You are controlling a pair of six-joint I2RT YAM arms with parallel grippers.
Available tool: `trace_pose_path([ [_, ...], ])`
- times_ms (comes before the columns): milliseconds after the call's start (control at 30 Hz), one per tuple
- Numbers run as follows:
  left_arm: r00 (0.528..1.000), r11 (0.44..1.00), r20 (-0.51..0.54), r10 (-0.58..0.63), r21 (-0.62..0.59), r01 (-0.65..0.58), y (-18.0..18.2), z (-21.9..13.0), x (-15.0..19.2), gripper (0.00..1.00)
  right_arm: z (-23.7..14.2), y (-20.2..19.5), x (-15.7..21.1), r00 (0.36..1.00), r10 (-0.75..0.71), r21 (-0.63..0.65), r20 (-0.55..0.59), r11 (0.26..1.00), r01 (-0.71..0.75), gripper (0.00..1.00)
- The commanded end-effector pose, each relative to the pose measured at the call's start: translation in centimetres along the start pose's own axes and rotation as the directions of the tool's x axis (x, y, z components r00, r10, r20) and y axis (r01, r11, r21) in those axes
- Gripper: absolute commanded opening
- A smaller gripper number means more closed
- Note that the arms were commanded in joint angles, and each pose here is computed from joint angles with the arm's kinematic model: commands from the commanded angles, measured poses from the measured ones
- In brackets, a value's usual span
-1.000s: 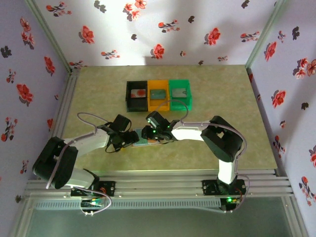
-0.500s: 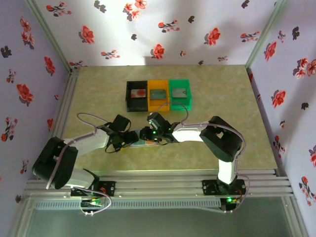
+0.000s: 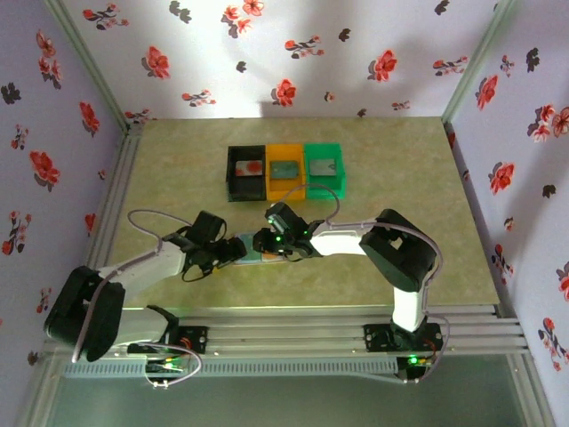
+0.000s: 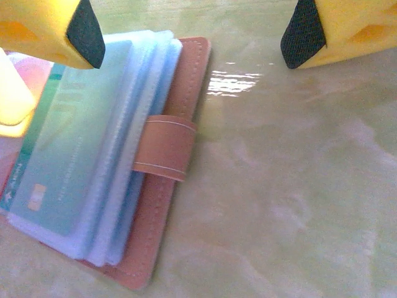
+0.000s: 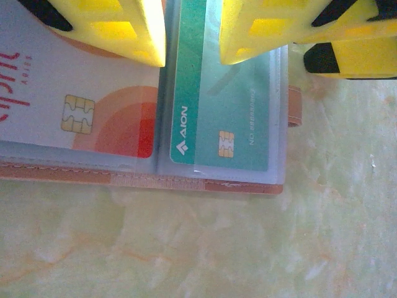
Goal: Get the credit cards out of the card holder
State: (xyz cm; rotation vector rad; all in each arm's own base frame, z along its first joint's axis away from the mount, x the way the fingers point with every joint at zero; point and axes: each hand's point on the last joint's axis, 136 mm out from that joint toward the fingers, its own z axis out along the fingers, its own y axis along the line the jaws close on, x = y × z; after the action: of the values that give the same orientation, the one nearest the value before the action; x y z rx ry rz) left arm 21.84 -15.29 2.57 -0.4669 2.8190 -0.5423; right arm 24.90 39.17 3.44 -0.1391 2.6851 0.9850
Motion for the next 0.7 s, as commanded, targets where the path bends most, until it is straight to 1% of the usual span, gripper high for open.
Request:
trace_pose_path([
  [0,0.998,0.973,-0.069,-0.008,-0.230,-0.008,5.7,-0.5,1.2,0.82,-0.3,-1.5,0.3,1.000,0.015,0.058,-0.003,0.998,-0.015,0.29],
  [67,0.998,0.964,-0.065,-0.010,-0.265,-0.008,6.1,-0.8,0.6,0.82,-0.6,-1.5,0.1,1.000,0.009,0.064,0.003,0.998,-0.009,0.29],
  [267,0.998,0.955,-0.064,0.003,-0.296,-0.022,5.9,-1.3,-0.5,0.83,-0.8,-1.2,0.1,1.000,0.003,0.057,0.000,0.998,-0.003,0.29],
  [567,0.984,0.978,-0.169,-0.050,-0.210,0.014,4.9,1.6,1.8,0.83,-1.5,0.4,-0.5,1.000,-0.007,0.023,0.005,1.000,0.007,0.29],
  [667,0.980,0.978,-0.196,-0.042,-0.210,0.000,4.5,2.5,2.6,0.83,-1.7,0.7,-0.8,1.000,-0.013,0.018,0.009,1.000,0.013,0.29],
])
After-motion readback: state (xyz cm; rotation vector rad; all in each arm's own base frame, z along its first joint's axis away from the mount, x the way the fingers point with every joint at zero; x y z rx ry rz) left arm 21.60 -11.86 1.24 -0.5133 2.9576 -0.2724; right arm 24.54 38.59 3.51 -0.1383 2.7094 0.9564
